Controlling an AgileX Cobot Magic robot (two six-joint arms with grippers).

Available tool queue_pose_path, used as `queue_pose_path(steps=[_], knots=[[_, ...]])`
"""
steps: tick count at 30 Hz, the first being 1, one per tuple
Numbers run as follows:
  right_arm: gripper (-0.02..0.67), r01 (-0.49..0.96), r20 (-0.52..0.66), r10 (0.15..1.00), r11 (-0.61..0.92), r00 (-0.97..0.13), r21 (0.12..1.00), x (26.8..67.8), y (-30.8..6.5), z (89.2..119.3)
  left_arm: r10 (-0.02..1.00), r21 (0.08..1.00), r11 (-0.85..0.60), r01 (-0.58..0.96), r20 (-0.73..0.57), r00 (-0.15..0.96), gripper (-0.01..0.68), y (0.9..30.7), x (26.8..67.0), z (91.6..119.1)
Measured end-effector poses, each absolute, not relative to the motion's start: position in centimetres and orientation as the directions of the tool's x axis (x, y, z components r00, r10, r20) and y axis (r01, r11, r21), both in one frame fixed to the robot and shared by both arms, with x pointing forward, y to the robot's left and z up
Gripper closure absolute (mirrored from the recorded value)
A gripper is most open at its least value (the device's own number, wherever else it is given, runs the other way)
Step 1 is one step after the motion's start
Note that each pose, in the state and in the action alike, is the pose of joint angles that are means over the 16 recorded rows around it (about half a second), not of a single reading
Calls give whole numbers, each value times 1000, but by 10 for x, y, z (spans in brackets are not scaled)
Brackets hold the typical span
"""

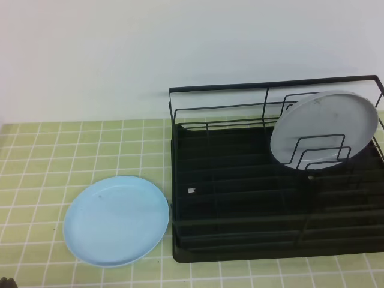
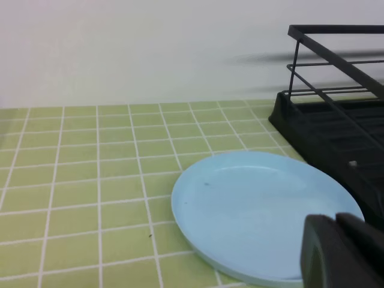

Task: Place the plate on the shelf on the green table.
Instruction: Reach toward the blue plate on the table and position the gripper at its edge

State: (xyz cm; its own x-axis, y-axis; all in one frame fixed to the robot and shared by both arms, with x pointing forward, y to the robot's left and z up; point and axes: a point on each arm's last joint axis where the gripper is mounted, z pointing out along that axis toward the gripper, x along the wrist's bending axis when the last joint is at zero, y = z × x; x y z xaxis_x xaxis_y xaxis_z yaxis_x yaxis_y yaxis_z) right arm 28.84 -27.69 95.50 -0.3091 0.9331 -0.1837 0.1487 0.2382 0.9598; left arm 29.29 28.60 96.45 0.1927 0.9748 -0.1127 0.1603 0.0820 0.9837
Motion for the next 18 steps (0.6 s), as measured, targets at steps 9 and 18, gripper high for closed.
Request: queue_pose_path(steps=[9,18], knots=[[652,149,-184,933,238,-309,960,288,-277,955,974,985,110,134,-134,183,673,287,294,965],[652,149,-184,933,238,-309,960,288,-277,955,842,846,533,-26,-526,120,673,296,295,981]])
